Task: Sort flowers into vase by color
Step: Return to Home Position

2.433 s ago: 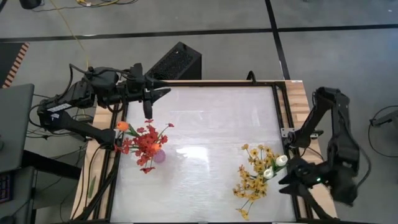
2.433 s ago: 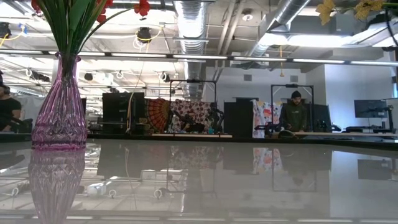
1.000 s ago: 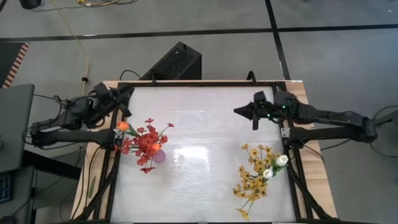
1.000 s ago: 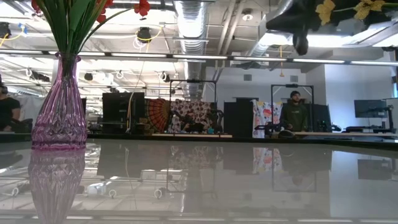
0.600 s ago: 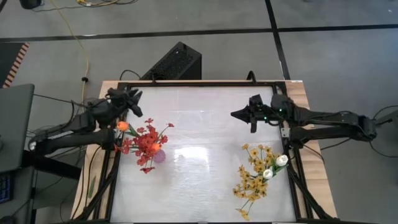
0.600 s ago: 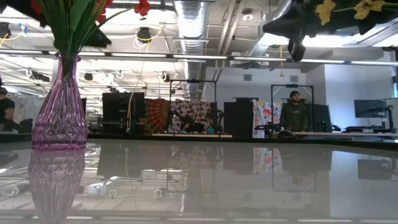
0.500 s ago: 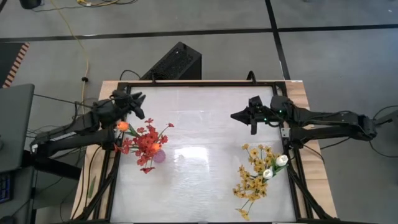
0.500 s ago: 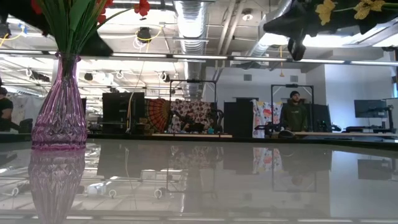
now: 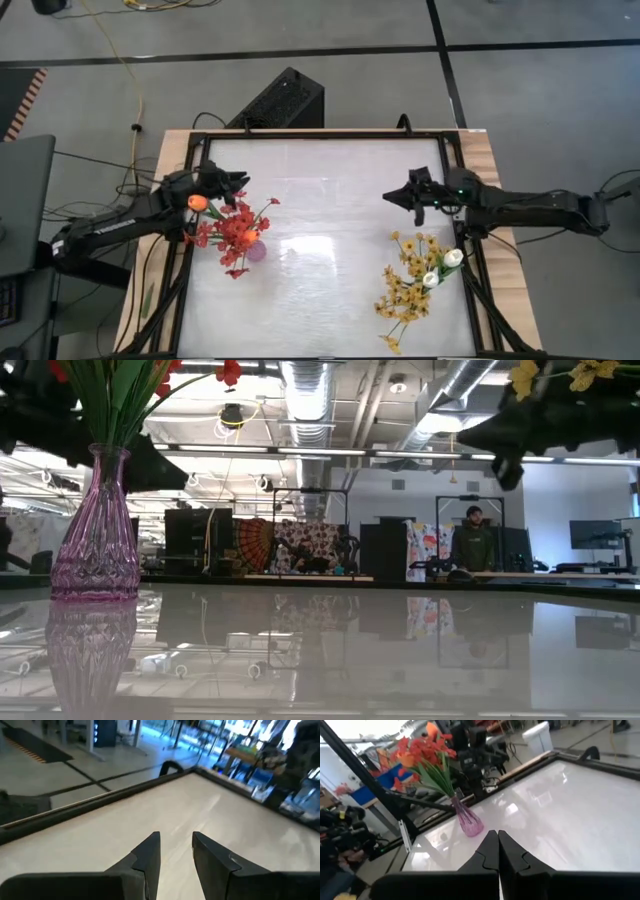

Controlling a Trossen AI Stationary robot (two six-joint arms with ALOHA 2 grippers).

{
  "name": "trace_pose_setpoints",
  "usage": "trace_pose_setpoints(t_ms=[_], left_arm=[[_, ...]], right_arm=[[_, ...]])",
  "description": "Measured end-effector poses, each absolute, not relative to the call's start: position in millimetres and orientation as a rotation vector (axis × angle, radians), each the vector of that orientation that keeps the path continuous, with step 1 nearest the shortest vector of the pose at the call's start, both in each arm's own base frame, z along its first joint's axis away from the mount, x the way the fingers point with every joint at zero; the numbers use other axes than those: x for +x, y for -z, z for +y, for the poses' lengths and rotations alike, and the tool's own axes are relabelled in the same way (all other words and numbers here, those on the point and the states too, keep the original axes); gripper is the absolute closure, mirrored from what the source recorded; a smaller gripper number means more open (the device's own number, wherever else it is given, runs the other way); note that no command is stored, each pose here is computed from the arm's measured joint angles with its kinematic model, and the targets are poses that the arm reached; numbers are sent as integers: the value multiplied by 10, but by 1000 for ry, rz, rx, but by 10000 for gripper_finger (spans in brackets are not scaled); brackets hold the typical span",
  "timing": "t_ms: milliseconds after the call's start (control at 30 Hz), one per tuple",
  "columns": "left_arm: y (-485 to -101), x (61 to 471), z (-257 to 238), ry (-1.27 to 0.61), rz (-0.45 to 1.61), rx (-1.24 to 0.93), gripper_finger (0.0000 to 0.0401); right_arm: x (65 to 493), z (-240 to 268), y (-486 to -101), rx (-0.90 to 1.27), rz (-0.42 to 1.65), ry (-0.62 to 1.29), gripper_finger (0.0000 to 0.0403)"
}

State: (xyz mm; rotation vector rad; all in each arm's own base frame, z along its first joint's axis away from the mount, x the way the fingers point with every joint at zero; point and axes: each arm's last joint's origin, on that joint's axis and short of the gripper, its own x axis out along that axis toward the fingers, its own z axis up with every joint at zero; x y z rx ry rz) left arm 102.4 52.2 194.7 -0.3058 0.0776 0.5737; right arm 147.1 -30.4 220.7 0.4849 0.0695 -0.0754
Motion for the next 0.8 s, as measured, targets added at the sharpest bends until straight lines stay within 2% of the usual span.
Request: trace_pose_setpoints(t_ms=[333, 667, 800], left_arm=[[-1643, 960, 473, -502, -41, -363, 301], [-1626, 944, 442, -431, -31, -394, 301], [-1608, 941, 449, -463, -16, -392, 301]], right_arm=[[1109, -302, -1911, 479, -39, 144, 386], [966, -296, -1703, 427, -76, 176, 386], [948, -315, -1675, 447, -62, 223, 378]])
